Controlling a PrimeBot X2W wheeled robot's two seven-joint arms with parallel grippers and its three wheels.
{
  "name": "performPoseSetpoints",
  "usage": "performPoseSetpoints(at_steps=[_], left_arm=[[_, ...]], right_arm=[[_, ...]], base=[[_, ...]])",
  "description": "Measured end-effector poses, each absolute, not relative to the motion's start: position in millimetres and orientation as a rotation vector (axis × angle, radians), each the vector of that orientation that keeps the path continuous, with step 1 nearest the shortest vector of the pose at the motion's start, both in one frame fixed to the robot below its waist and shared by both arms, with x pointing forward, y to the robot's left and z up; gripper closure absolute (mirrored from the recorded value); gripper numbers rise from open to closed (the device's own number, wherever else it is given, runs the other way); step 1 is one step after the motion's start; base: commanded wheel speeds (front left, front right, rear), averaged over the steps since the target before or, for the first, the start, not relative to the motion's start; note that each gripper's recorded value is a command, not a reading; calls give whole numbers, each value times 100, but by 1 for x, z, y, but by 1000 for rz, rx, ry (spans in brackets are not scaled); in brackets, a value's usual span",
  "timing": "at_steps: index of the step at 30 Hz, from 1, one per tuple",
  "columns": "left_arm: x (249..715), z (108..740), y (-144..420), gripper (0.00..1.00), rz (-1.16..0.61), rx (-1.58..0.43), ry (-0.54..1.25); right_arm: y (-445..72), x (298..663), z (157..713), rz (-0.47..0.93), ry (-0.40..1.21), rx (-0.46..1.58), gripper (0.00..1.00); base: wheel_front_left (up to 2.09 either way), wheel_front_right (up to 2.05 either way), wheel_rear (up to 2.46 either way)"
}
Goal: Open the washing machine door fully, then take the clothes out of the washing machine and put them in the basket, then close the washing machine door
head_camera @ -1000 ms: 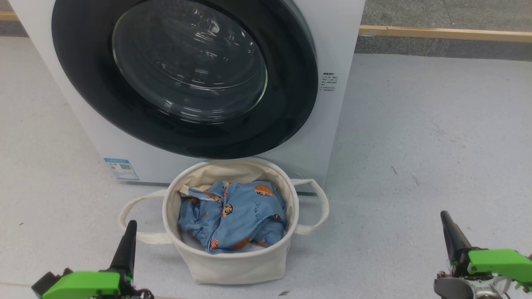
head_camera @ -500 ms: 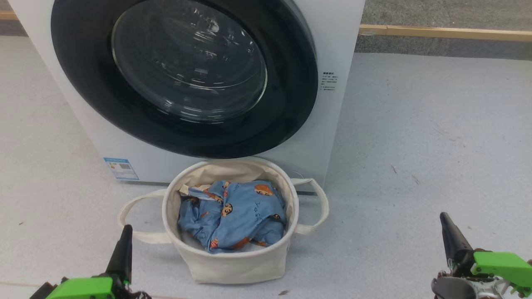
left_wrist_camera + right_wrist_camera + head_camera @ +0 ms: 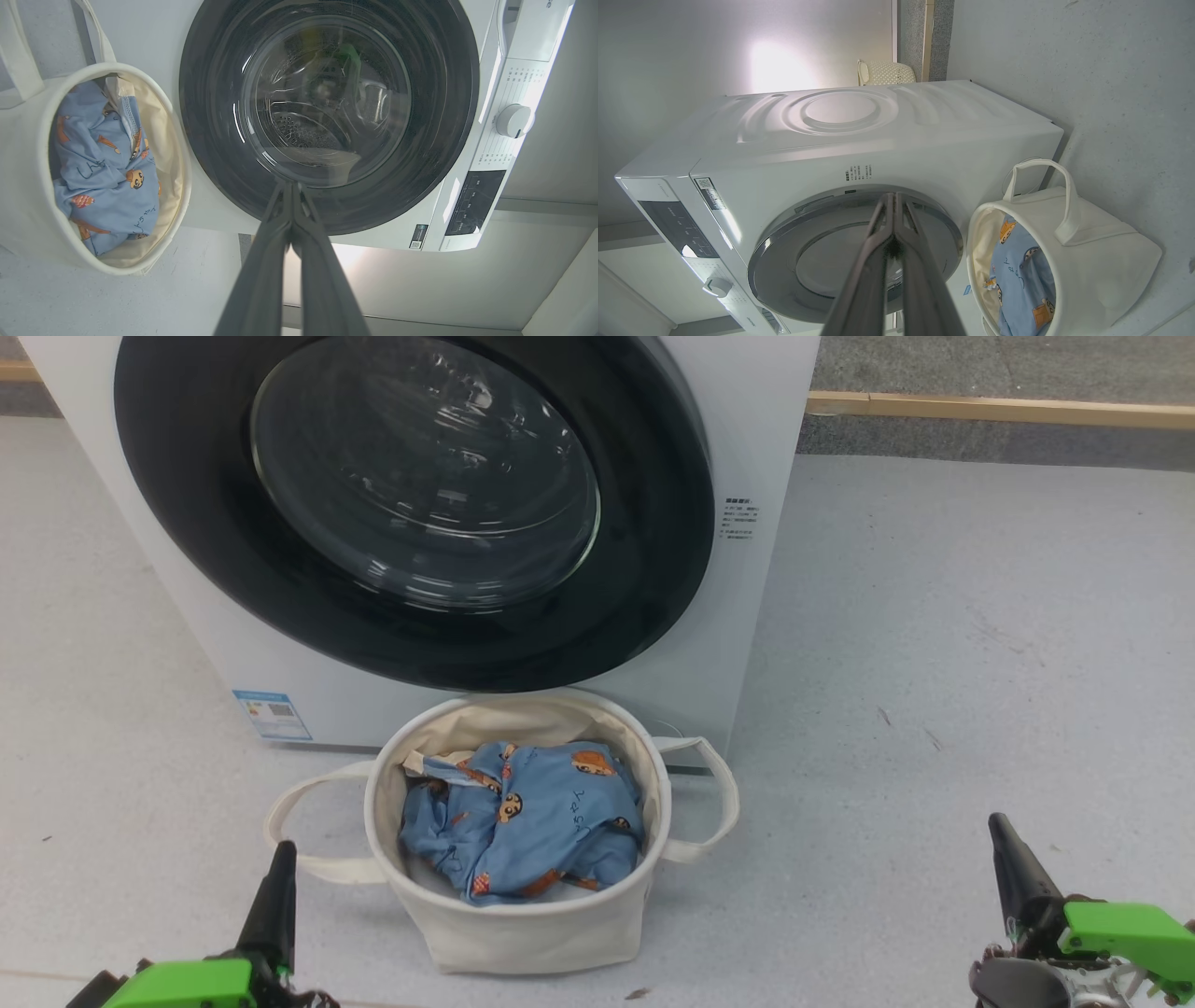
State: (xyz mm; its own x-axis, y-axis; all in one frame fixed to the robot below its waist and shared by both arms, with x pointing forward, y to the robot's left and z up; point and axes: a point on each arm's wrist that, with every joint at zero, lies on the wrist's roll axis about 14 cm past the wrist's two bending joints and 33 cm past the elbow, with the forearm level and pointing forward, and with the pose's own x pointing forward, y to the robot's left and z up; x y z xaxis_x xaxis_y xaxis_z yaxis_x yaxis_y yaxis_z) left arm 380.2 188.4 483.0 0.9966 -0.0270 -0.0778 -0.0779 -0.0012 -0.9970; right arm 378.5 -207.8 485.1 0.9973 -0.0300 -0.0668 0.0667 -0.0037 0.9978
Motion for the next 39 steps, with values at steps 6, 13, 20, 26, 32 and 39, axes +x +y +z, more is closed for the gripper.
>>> performPoseSetpoints(at_steps=[6, 13, 20, 26, 32, 39], left_arm=[[380, 483, 188, 100, 38, -1573, 84], [380, 483, 188, 100, 39, -1574, 83], [380, 483, 188, 100, 40, -1576, 82], [380, 483, 188, 100, 40, -1576, 82], [380, 483, 188, 100, 40, -1577, 82], [380, 483, 188, 100, 38, -1578, 84]], right_arm=[[-208, 378, 485, -76, 29, 1573, 100], [-208, 378, 485, -76, 29, 1573, 100], [-208, 378, 485, -76, 29, 1573, 100], [-208, 378, 485, -76, 29, 1573, 100], [-208, 378, 485, -76, 29, 1573, 100], [-208, 378, 485, -76, 29, 1573, 100]], base=[[0, 0, 0], [0, 0, 0], [0, 0, 0], [0, 0, 0], [0, 0, 0], [0, 0, 0]])
